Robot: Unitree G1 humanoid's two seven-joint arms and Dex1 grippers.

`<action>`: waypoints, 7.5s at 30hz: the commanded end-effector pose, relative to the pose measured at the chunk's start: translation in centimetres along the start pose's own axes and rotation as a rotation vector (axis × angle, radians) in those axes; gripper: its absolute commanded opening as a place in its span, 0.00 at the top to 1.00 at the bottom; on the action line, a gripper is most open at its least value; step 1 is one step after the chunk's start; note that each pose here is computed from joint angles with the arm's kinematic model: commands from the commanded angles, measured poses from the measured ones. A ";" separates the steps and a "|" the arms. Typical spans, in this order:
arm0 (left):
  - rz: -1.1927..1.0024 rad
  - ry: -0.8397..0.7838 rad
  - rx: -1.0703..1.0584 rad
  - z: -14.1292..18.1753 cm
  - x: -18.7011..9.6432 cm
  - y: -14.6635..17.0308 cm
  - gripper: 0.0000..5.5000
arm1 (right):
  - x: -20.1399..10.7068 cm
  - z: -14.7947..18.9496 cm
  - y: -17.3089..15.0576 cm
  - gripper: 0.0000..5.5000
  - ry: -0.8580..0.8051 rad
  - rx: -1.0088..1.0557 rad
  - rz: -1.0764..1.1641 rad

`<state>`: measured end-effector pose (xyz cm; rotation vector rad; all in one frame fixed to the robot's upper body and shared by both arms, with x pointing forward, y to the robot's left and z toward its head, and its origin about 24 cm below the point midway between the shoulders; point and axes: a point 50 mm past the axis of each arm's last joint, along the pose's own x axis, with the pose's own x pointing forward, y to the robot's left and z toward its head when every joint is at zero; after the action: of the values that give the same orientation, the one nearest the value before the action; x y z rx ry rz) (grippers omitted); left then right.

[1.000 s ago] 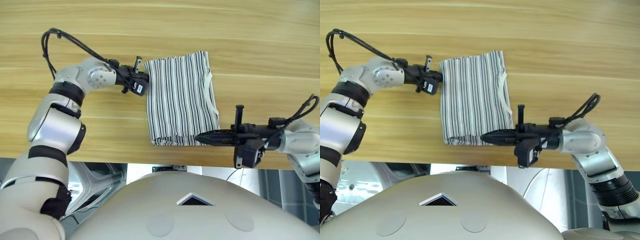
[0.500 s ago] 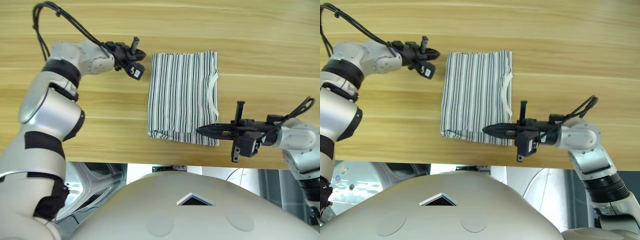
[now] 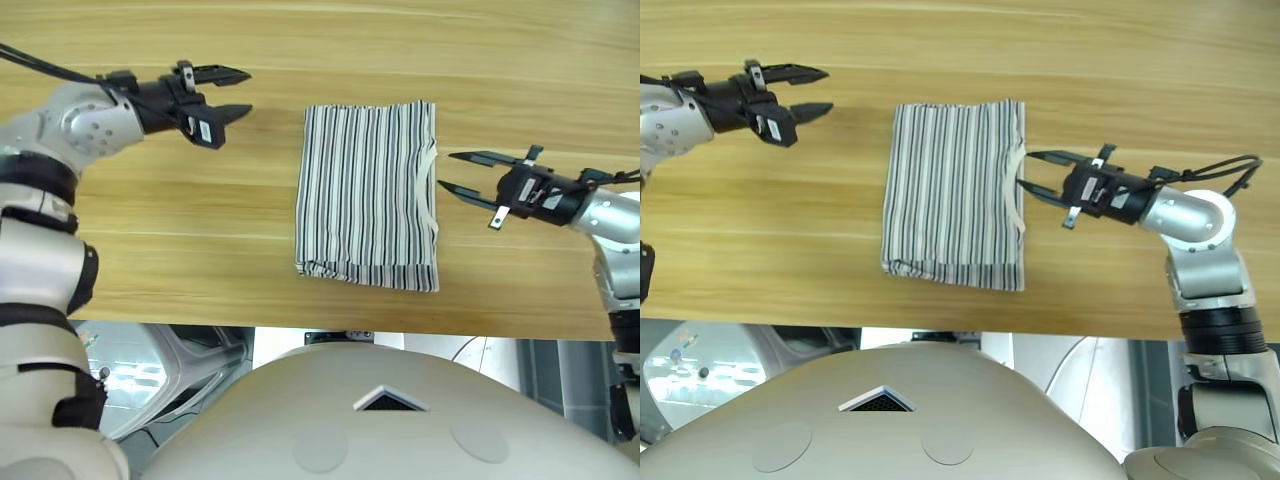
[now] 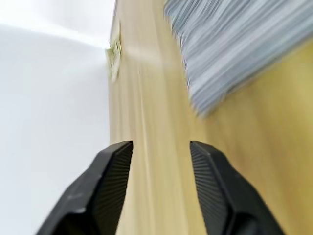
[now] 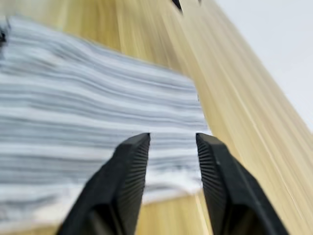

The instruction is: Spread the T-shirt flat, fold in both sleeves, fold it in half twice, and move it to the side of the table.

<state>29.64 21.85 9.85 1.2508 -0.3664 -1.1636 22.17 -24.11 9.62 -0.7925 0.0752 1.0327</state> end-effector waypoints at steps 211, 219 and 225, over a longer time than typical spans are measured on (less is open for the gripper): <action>0.134 0.342 -0.296 -0.9 10.7 -8.9 0.03 | 8.3 -7.9 -0.4 0.02 -0.283 1.248 -0.362; 0.207 0.357 -0.372 -1.4 10.1 -8.3 0.02 | 6.2 -10.4 -1.8 0.02 -0.400 1.563 -0.565; 0.312 0.333 -0.512 -1.7 9.4 -7.4 0.02 | 4.2 -12.2 -2.8 0.02 -0.365 1.569 -0.838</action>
<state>32.41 14.16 1.00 0.9152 -0.1229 -0.6948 30.38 -28.26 0.49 0.8072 0.2039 0.1509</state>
